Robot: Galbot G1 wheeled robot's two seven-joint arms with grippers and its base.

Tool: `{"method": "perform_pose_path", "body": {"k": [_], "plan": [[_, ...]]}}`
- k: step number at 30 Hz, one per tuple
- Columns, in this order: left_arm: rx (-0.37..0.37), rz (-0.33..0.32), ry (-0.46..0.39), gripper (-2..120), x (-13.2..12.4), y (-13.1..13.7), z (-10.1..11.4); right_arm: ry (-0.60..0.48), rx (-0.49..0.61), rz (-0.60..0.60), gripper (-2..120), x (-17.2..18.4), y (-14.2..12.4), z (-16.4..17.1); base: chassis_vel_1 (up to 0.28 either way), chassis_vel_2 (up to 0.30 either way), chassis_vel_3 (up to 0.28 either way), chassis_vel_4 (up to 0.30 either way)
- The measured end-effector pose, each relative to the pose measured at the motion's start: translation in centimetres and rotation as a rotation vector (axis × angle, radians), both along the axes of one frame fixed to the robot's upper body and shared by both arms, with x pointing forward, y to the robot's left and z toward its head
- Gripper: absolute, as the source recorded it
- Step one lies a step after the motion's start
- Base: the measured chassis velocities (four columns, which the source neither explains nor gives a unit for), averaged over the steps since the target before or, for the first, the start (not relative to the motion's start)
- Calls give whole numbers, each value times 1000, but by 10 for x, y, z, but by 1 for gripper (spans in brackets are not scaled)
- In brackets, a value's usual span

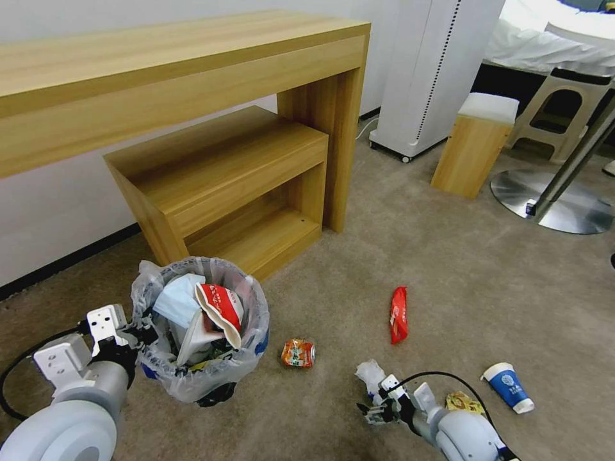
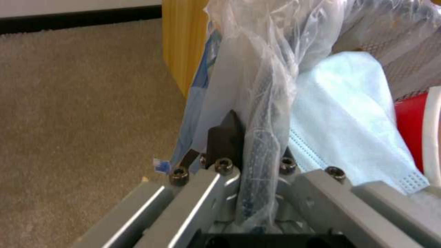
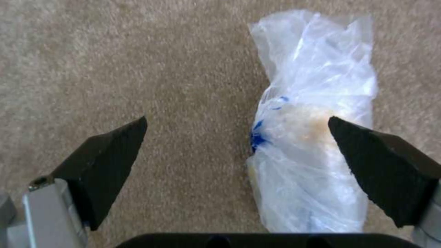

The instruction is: Pick up the trash bin and place the garbage on the floor into it.

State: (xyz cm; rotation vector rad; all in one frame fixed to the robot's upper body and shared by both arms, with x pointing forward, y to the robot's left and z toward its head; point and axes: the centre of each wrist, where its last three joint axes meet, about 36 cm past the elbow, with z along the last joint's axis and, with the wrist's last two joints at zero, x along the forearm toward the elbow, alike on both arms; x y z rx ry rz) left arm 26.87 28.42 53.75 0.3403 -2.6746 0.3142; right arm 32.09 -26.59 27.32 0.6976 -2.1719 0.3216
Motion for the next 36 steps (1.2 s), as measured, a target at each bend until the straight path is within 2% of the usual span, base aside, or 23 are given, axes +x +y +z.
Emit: {"method": "perform_pose_path", "body": {"k": [5, 14, 16, 17, 19, 20, 23, 24, 26, 28, 30, 31, 32, 36], "plan": [[-2, -4, 2, 1, 0, 0, -1, -17, -2, -25, 97, 0, 6, -9, 0, 0, 0, 0], [2, -10, 4, 1, 1, 0, -1, -10, -7, -53, 64, 6, 21, -25, 0, 0, 0, 0], [2, -11, 3, 1, 1, 0, -1, -10, -11, -52, 57, 6, 19, -24, 0, 0, 0, 0], [2, -11, 3, 1, 1, 0, -1, -10, -11, -52, 57, 6, 19, -24, 0, 0, 0, 0], [1, -9, 5, 1, 1, 0, -1, -14, -19, -53, 46, 6, 14, -23, 0, 0, 0, 0], [1, -9, 5, 1, 1, 0, -1, -14, -19, -53, 46, 6, 14, -23, 0, 0, 0, 0], [-4, -11, 5, 1, 1, 0, -2, -19, -29, -55, 32, 7, 9, -21, 0, 0, 0, 0], [-4, -11, 5, 1, 1, 0, -2, -19, -29, -55, 32, 7, 9, -21, 0, 0, 0, 0], [-5, -11, 3, 1, 2, -1, -2, -23, -45, -55, 20, 8, 3, -19, 0, 0, 0, 0], [-5, -11, 3, 1, 2, -1, -2, -24, -56, -55, 17, 8, 0, -18, 0, 0, 0, 0], [-7, -9, 3, 1, 2, -1, -2, -23, -94, -57, 6, 9, -8, -14, 0, 0, 0, 0], [-7, -9, 3, 1, 2, -1, -2, -23, -94, -57, 6, 9, -8, -14, 0, 0, 0, 0], [-8, -8, 3, 1, 1, -1, -2, -25, -106, -57, 0, 10, -11, -12, 0, 0, 0, 0], [-13, -6, 3, 1, 1, -2, -3, -33, -124, -55, 0, 11, -18, -7, 0, 0, 0, 0]]}}
